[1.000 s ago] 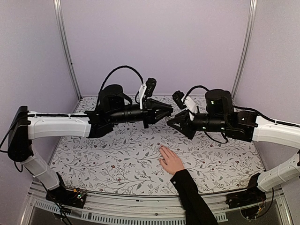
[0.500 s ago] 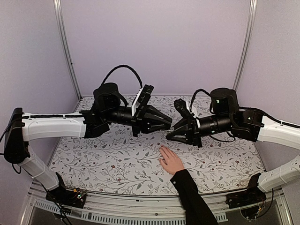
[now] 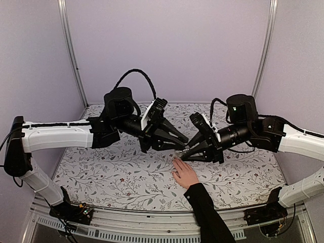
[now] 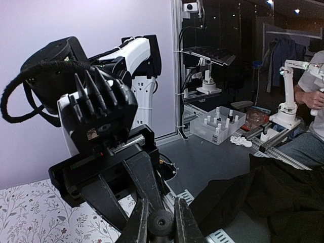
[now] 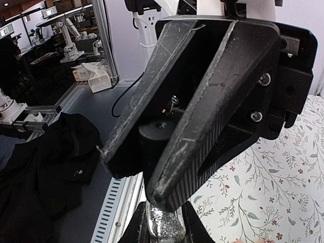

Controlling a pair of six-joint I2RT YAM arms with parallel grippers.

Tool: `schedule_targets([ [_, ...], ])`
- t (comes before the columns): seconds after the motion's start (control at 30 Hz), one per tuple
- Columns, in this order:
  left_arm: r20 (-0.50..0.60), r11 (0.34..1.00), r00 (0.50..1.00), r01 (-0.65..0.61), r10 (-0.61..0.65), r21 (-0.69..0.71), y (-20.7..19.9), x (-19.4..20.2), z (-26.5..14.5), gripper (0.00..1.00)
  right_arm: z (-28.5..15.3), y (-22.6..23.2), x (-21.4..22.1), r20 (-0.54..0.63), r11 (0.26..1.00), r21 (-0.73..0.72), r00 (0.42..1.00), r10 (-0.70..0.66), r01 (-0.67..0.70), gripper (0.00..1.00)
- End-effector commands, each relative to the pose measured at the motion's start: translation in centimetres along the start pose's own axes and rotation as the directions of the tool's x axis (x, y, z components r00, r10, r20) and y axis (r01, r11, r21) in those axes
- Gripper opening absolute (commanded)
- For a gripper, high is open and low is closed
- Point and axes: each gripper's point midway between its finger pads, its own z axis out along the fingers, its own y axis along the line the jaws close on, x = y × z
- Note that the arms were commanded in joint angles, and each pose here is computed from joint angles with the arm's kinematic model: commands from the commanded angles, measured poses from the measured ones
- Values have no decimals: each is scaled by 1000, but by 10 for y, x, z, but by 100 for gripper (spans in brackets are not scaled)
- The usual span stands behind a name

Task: Paint the nails
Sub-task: Screw the nail polish bottle.

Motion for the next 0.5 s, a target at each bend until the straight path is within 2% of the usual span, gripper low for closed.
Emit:
schedule_targets([
  [0.0,-124,991,984,131,-128,14,-1,51,4,0,-12,28,-66,187,973,-87,963,-195,214,0],
  [0.2,-127,995,986,102,-103,-19,3,44,0,3,-9,21,-61,172,977,-67,967,-187,200,0],
  [0.33,-116,993,988,97,-104,-66,10,38,-5,11,-8,18,-59,165,979,-51,969,-186,196,0],
  [0.47,-80,982,990,102,-116,-161,25,26,-21,26,-7,12,-58,158,982,-27,971,-180,186,0],
])
